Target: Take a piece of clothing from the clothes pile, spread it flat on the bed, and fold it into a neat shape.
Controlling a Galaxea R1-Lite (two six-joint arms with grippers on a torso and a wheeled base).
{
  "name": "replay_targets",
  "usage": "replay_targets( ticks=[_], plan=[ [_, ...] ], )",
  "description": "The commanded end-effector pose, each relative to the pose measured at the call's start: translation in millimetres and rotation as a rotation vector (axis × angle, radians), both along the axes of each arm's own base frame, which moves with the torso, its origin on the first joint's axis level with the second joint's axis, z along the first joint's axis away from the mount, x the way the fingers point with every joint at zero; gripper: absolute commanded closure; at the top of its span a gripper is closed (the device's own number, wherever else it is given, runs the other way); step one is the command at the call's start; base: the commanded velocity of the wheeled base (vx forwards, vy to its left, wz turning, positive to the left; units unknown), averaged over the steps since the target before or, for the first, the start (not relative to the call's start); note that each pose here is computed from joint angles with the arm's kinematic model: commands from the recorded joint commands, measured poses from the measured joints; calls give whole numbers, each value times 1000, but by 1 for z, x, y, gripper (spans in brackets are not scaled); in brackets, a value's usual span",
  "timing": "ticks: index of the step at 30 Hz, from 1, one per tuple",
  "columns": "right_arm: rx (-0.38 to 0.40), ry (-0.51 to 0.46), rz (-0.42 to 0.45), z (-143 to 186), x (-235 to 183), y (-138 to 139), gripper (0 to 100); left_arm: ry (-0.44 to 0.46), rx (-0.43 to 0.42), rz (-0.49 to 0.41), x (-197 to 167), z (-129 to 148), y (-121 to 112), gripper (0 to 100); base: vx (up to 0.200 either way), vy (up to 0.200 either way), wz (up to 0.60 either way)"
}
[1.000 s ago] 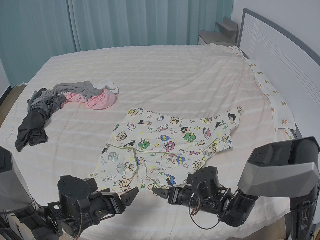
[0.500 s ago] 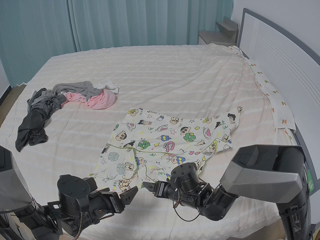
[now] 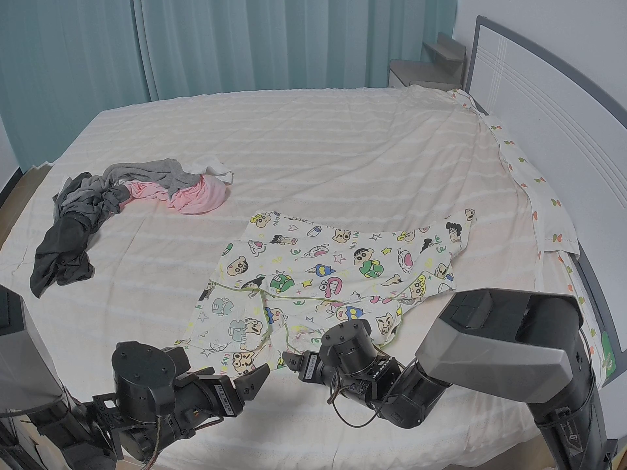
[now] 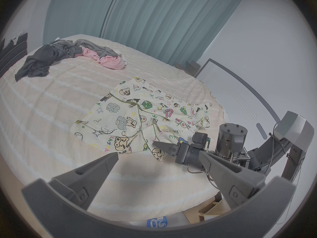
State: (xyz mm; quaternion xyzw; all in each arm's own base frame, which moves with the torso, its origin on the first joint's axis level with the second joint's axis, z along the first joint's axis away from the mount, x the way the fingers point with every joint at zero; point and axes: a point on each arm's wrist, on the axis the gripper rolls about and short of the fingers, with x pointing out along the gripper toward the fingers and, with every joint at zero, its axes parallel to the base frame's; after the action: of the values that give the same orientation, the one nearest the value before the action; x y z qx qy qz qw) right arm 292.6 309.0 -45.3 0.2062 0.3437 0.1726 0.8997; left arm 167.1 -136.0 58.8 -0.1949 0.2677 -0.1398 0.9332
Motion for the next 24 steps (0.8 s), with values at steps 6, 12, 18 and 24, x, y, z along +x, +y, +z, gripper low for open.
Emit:
replay_targets(
  ticks=[6, 12, 18, 24],
  plan=[
    [-22, 14, -9, -2, -3, -5, 100, 1, 1, 5, 1, 0, 1, 0, 0, 0, 0],
    [-39, 46, 2, 17, -27, -22, 100, -14, -12, 5, 1, 1, 1, 0, 0, 0, 0],
    [-35, 58, 7, 41, -49, -47, 100, -4, -2, 4, 1, -2, 1, 0, 0, 0, 0],
    [42, 100, 107, 71, -84, -92, 100, -8, -3, 5, 1, -2, 0, 0, 0, 0, 0]
  ],
)
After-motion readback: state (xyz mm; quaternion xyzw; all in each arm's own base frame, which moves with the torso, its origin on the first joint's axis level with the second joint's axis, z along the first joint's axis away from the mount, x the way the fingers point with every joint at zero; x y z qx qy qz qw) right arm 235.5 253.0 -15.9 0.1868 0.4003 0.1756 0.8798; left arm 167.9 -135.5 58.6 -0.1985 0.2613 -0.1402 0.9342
